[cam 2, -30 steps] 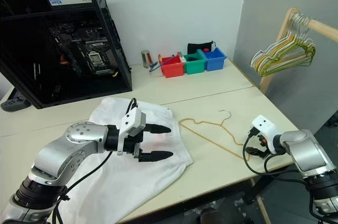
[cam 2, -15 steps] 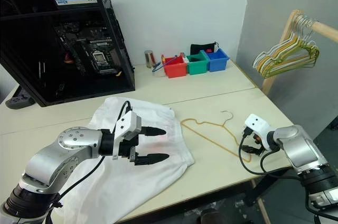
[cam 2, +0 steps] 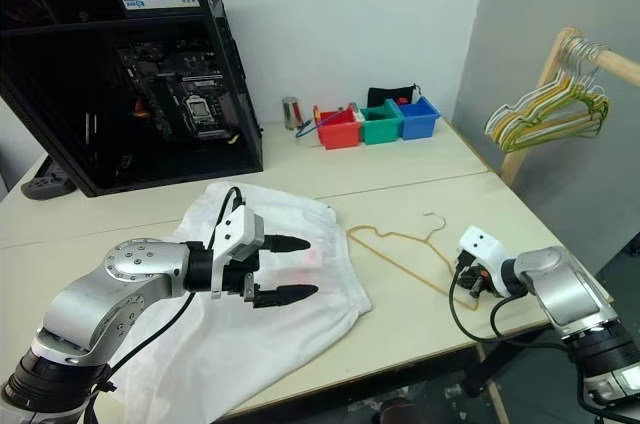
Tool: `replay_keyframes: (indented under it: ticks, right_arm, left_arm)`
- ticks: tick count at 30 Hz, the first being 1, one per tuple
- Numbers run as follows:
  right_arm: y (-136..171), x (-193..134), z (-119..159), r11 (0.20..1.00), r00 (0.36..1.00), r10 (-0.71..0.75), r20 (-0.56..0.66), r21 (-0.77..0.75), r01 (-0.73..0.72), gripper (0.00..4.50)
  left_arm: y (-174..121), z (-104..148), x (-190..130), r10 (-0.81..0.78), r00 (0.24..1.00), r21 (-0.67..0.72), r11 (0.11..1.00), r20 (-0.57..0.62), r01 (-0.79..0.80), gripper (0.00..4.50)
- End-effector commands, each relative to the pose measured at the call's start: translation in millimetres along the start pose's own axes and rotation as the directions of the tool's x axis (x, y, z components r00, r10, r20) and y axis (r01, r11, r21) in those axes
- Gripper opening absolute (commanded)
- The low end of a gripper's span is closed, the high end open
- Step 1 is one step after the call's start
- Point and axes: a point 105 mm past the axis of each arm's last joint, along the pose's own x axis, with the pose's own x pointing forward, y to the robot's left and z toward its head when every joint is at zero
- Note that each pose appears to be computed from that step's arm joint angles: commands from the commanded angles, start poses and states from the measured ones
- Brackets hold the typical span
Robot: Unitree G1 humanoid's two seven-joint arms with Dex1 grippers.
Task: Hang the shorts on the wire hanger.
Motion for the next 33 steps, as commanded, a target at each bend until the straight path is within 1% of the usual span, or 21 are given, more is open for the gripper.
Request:
replay_keyframes:
  ticks: [1, 4, 7, 9, 10, 13, 15, 17, 19, 20, 22, 25, 28, 30, 31, 32, 33]
  right_arm:
    - [-3, 3, -10, 0.999, 1.000, -0.014, -0.028, 0.051, 0.015, 0.01]
    - [-10, 2, -10, 0.995, 0.999, -0.038, -0.022, 0.086, 0.040, 0.01]
    - [-13, 1, -10, 0.997, 0.998, -0.051, -0.025, 0.054, 0.052, 0.01]
    - [-23, -3, -6, 0.992, 0.995, -0.102, -0.016, 0.067, 0.103, 0.01]
    - [-33, -7, -3, 0.987, 0.989, -0.150, -0.007, 0.058, 0.150, 0.01]
    - [-67, -28, 11, 0.946, 0.950, -0.312, 0.022, -0.088, 0.313, 0.01]
    - [-82, -41, 23, 0.904, 0.925, -0.377, 0.053, -0.194, 0.380, 0.01]
    - [-87, -47, 35, 0.878, 0.917, -0.388, 0.095, -0.264, 0.399, 0.01]
    - [-87, -51, 50, 0.858, 0.915, -0.372, 0.156, -0.318, 0.403, 0.01]
    - [-88, -53, 56, 0.835, 0.911, -0.371, 0.182, -0.363, 0.413, 0.01]
    - [-86, -54, 66, 0.752, 0.903, -0.366, 0.226, -0.500, 0.430, 0.01]
    - [-79, -50, 74, 0.649, 0.903, -0.337, 0.265, -0.630, 0.427, 0.01]
    - [-75, -48, 82, 0.564, 0.899, -0.324, 0.296, -0.702, 0.435, 0.01]
    - [-70, -46, 89, 0.535, 0.898, -0.304, 0.319, -0.723, 0.438, 0.01]
    - [-68, -46, 95, 0.495, 0.891, -0.303, 0.339, -0.743, 0.451, 0.01]
    - [-67, -50, 105, 0.395, 0.872, -0.311, 0.377, -0.784, 0.479, 0.01]
    - [-66, -57, 119, 0.248, 0.843, -0.318, 0.434, -0.820, 0.516, 0.01]
  left_arm:
    - [1, 11, -5, 0.022, 1.000, 0.051, 0.998, 0.013, -0.023, 4.35]
    - [4, 11, -6, 0.033, 0.999, 0.048, 0.998, 0.016, -0.034, 4.35]
    - [6, 11, -5, 0.043, 0.999, 0.051, 0.998, 0.016, -0.044, 4.35]
    - [7, 10, -3, 0.048, 0.999, 0.048, 0.998, 0.019, -0.049, 4.35]
    - [8, 10, -2, 0.050, 0.999, 0.049, 0.998, 0.021, -0.051, 4.35]
    - [20, 16, -4, 0.077, 0.996, 0.051, 0.996, 0.038, -0.078, 4.35]
    - [34, 22, -10, 0.111, 0.993, 0.040, 0.993, 0.050, -0.113, 4.35]
    - [44, 30, -18, 0.122, 0.990, 0.023, 0.992, 0.064, -0.123, 4.35]
    - [55, 48, -32, 0.113, 0.989, -0.021, 0.994, 0.099, -0.111, 4.35]
    - [58, 56, -38, 0.100, 0.988, -0.037, 0.995, 0.119, -0.096, 4.35]
    - [65, 73, -49, 0.090, 0.984, -0.057, 0.995, 0.157, -0.082, 4.35]
    - [81, 87, -65, 0.116, 0.975, -0.072, 0.992, 0.189, -0.104, 4.35]
    - [95, 94, -73, 0.147, 0.968, -0.069, 0.988, 0.205, -0.135, 4.35]
    - [106, 100, -77, 0.173, 0.959, -0.066, 0.985, 0.224, -0.162, 4.35]
    - [111, 102, -78, 0.185, 0.957, -0.060, 0.983, 0.222, -0.176, 4.35]
    - [114, 100, -77, 0.180, 0.962, -0.034, 0.984, 0.204, -0.177, 4.35]
    - [118, 98, -75, 0.173, 0.967, -0.020, 0.985, 0.188, -0.173, 4.35]
